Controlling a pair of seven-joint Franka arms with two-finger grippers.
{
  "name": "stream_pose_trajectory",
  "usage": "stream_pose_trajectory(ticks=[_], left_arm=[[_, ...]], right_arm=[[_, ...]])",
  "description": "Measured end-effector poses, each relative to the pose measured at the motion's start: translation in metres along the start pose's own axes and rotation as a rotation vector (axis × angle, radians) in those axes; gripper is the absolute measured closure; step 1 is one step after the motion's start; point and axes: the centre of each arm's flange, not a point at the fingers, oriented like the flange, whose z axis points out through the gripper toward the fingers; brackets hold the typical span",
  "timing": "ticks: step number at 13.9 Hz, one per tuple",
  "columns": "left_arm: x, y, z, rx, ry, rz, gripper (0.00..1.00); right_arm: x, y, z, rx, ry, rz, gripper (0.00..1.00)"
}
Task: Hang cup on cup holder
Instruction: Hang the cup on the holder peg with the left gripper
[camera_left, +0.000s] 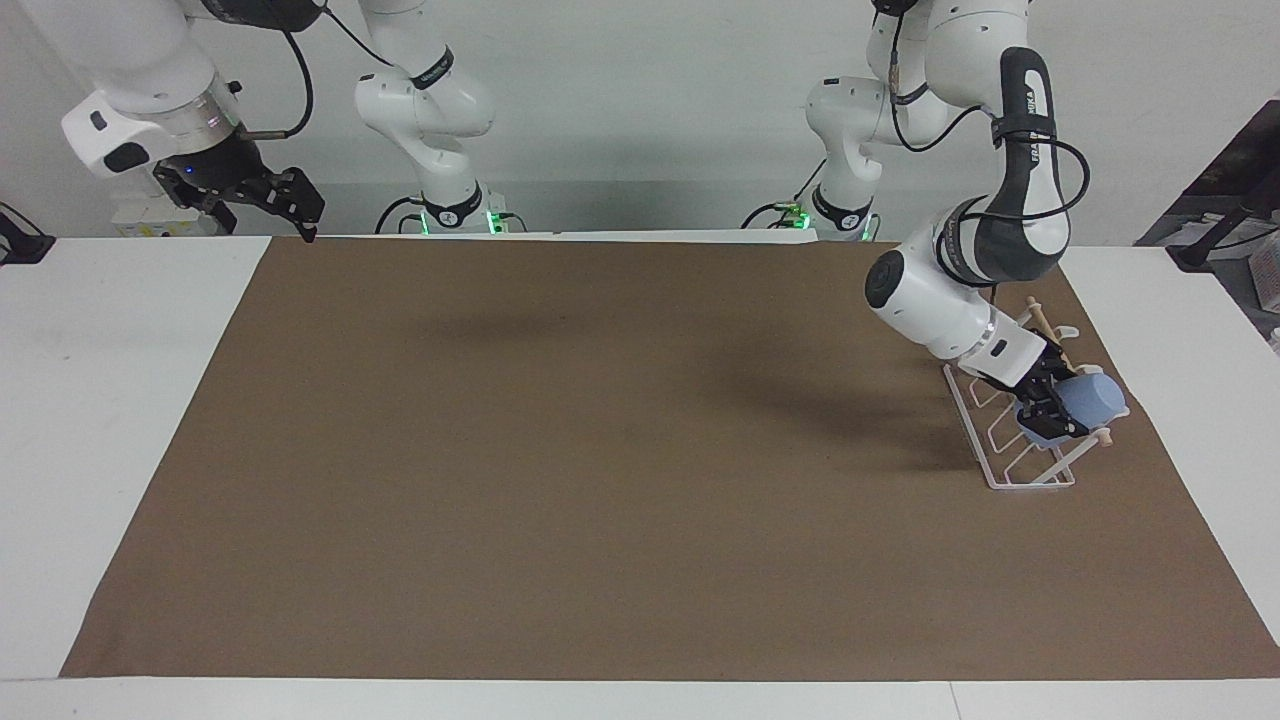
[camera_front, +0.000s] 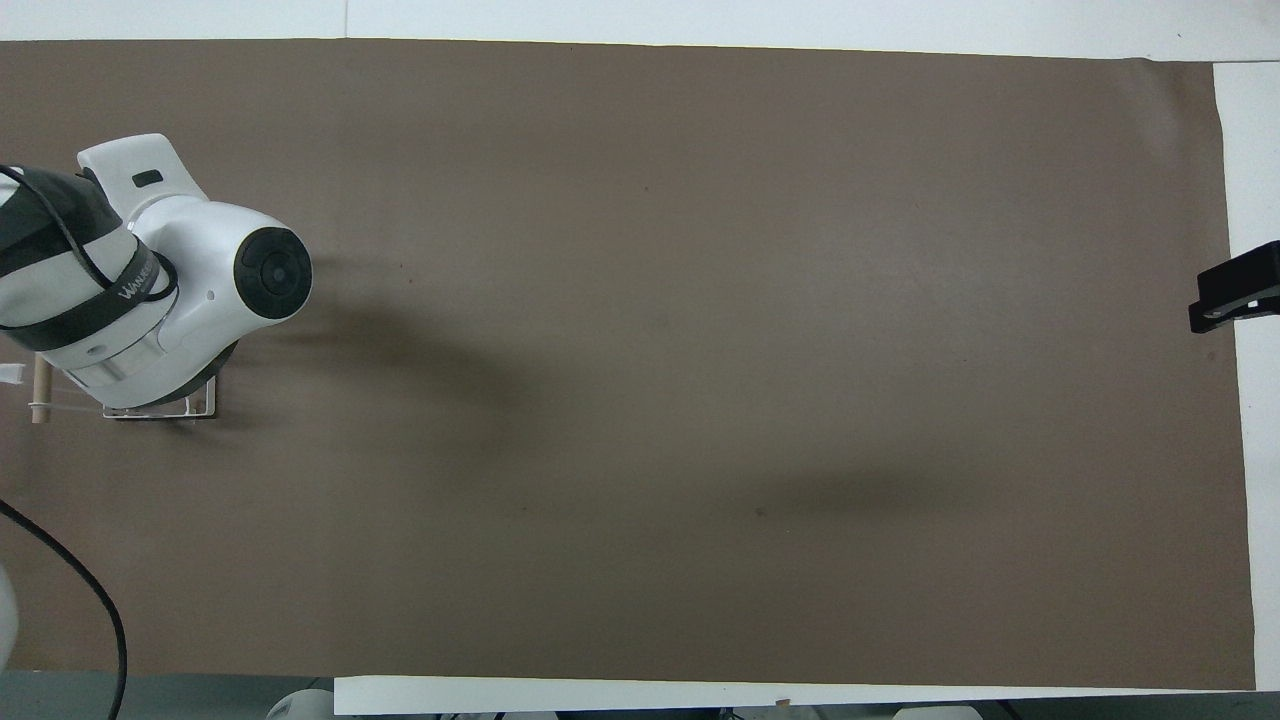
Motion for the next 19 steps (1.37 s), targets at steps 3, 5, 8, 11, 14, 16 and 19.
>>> stream_pose_trajectory(ticks=[3,5,8,11,14,16,19], left_arm=[[-0.004,-0.001,0.001,0.003,-0.002,0.039,0.17],[-0.001,-0.001,0.000,0.027,-0.022,0.086,0.08],[0.039,0.007,-0.017,0.072,-0.129,0.147,0.00],[0.093,0.016,-0.040,0.073,-0.221,0.194,0.00],[0.131,0.018,-0.063,0.038,-0.401,0.282,0.00],[0.157,0.012,-0.068,0.000,-0.571,0.365,0.00],[0.181,-0.005,-0.057,-0.088,-0.802,0.499,0.00]], right_arm=[[0.000,0.000,0.000,0.000,0.000,0.000,0.00],[0.000,0.000,0.000,0.000,-0.001,0.000,0.00],[0.000,0.000,0.002,0.000,-0.005,0.000,0.00],[0.000,0.001,0.002,0.000,-0.005,0.001,0.00],[0.000,0.000,0.002,0.001,-0.006,0.001,0.00],[0.000,0.000,0.003,0.001,-0.008,0.000,0.00],[0.000,0.000,0.004,0.002,-0.010,0.000,0.00]])
